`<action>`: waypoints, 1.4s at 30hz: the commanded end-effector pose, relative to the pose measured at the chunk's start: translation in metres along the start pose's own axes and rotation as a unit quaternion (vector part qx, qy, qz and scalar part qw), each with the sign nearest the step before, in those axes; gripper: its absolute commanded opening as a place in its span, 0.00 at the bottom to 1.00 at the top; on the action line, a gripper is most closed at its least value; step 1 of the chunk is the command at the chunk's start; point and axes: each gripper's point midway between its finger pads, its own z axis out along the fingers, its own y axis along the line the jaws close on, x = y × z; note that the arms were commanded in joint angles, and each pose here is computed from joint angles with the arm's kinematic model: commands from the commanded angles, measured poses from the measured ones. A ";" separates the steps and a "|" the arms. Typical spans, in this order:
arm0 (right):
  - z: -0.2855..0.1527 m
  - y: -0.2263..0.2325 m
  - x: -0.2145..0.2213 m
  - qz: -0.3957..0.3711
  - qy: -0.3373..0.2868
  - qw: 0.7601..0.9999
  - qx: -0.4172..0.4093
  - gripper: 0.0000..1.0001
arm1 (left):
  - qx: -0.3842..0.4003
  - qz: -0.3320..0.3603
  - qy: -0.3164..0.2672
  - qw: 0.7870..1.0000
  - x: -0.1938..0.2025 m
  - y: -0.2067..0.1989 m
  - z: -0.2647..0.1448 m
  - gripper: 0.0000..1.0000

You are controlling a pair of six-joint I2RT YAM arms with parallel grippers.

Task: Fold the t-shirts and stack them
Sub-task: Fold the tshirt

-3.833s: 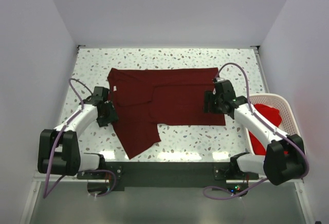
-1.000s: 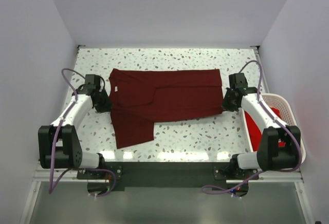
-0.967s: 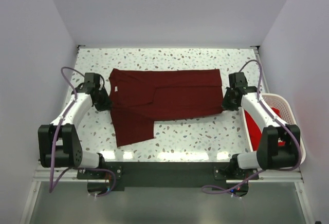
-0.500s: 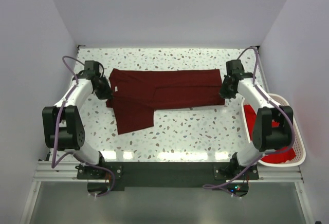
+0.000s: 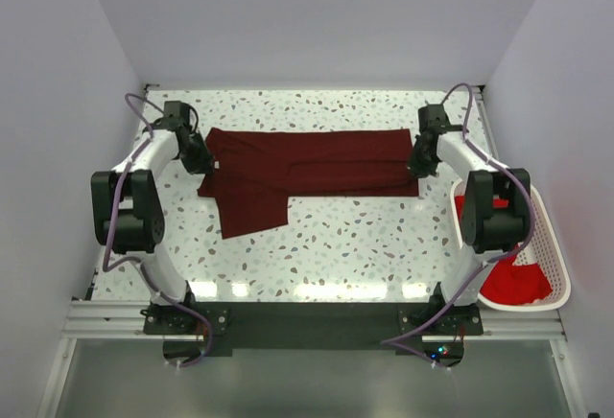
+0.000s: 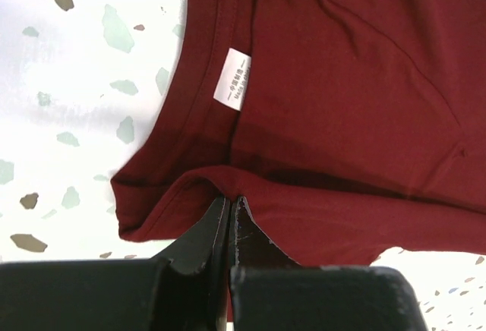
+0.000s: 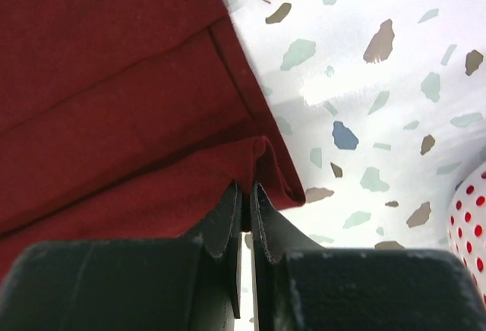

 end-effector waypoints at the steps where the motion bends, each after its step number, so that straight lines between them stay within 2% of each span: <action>1: 0.007 0.000 -0.025 0.006 -0.029 1.000 0.005 0.00 | -0.008 0.000 -0.015 1.000 -0.019 0.000 0.002 0.00; 12: 0.036 -0.004 -0.028 0.006 -0.015 1.000 0.007 0.00 | -0.015 0.006 -0.025 1.000 -0.027 0.003 0.016 0.00; 18: 0.048 -0.006 -0.021 0.004 -0.001 1.000 0.010 0.00 | -0.027 0.004 -0.013 1.000 -0.017 0.012 0.030 0.00; 24: 0.035 -0.004 -0.029 0.003 -0.020 1.000 0.002 0.02 | -0.037 0.004 -0.042 0.998 -0.027 0.013 0.017 0.08; 27: 0.027 -0.002 -0.033 0.004 -0.026 1.000 -0.002 0.00 | -0.033 0.003 -0.058 0.998 -0.035 0.010 0.006 0.00; 32: 0.005 -0.004 -0.046 0.009 -0.053 0.999 -0.003 0.00 | -0.028 0.002 -0.077 0.997 -0.041 0.006 -0.009 0.00; 37: 0.005 -0.006 -0.052 0.017 -0.056 0.998 0.003 0.00 | -0.027 0.000 -0.075 0.997 -0.041 0.006 -0.001 0.00; 42: 0.022 -0.005 -0.047 0.015 -0.041 0.999 0.006 0.07 | -0.032 -0.002 -0.052 0.998 -0.036 0.009 0.020 0.09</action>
